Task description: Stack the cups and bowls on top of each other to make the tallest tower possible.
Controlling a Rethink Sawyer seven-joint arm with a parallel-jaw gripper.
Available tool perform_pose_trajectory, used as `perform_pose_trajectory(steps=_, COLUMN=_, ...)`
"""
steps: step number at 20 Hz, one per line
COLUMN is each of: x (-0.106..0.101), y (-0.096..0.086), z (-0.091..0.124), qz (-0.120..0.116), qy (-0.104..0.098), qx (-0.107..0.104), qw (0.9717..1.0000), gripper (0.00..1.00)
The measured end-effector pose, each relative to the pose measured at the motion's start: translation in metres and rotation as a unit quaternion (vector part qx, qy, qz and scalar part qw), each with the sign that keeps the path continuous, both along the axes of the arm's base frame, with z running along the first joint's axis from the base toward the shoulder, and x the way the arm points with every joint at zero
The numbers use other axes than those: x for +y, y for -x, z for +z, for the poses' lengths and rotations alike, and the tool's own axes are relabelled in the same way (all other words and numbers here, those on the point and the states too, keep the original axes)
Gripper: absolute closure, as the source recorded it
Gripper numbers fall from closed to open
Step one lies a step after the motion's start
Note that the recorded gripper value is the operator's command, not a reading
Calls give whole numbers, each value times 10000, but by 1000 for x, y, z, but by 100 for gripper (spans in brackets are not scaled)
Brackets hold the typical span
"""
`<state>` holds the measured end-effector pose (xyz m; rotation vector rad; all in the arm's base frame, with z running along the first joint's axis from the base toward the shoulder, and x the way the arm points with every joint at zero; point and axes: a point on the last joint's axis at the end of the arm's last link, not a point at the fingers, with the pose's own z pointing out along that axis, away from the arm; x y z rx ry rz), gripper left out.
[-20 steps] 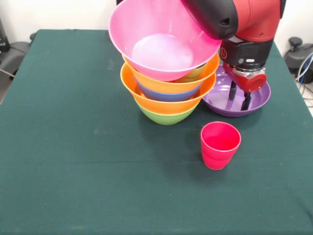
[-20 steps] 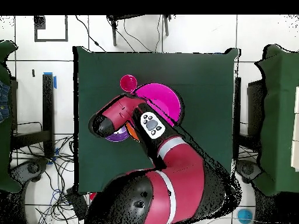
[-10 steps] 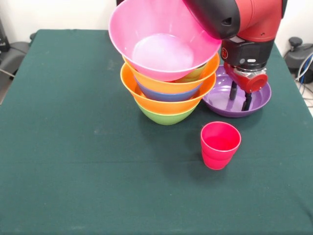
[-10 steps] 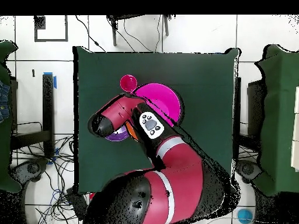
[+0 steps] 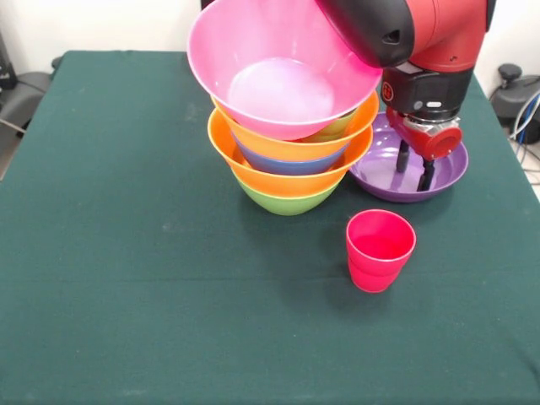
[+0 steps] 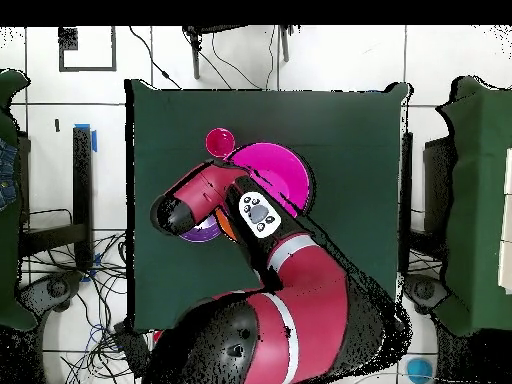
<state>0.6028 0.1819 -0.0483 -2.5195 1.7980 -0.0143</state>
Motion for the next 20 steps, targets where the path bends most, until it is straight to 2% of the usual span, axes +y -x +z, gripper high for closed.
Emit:
perform_pose_trajectory(steps=7, x=4, y=-4, z=5, qz=-16, qy=-61, qx=-56, qw=10000, gripper=0)
perform_pose_trajectory(steps=12, x=8, y=-15, z=15, qz=-14, qy=-188, qx=-277, qw=9994, gripper=0)
perform_pose_trajectory(steps=14, x=10, y=-22, z=23, qz=-5, qy=-246, qx=-430, qw=9988, gripper=0)
perform_pose_trajectory(steps=20, x=12, y=-33, z=36, qz=6, qy=-310, qx=-642, qw=9975, gripper=0)
